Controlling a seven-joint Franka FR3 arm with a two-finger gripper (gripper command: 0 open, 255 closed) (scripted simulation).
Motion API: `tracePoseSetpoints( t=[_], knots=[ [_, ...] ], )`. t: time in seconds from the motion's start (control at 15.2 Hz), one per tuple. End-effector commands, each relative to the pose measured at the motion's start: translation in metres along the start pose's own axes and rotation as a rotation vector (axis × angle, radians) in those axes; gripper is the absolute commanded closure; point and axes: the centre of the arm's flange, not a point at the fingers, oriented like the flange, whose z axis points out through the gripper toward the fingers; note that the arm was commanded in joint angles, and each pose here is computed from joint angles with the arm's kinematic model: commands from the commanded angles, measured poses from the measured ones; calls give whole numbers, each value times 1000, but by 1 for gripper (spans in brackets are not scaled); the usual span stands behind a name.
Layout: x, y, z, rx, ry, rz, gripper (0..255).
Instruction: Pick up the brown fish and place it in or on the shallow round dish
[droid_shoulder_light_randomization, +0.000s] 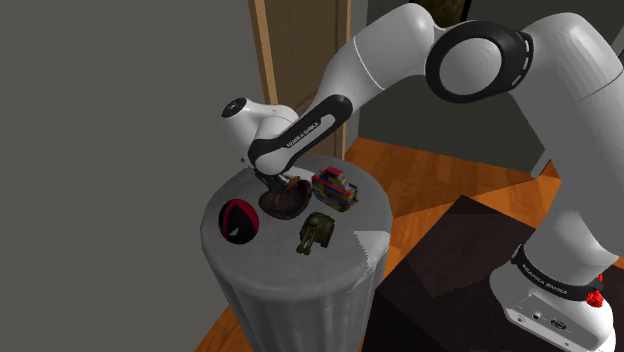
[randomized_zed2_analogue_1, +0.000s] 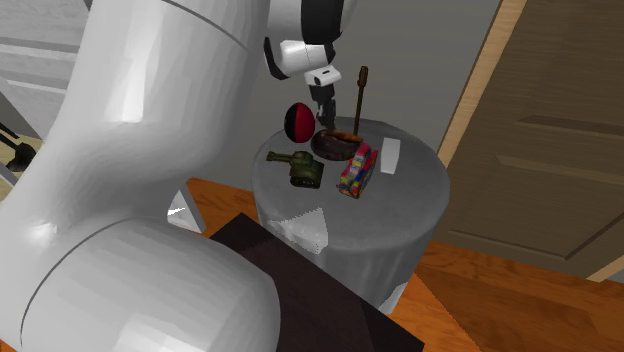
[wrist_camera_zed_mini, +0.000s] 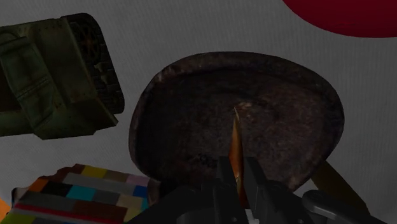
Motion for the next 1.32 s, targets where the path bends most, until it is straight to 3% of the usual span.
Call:
tracePoseSetpoints(
  t=[0.0,0.53,0.59,0.92,1.19,1.25],
  knots=[
    [-4,-1,10,0,0,0,255],
    [-4,-1,11,0,0,0,255],
    [-4,-1,11,0,0,0,0],
    [-4,-1,11,0,0,0,0],
    [-4,-1,-39,0,0,0,0],
    [-4,-1,-39,0,0,0,0]
  ],
)
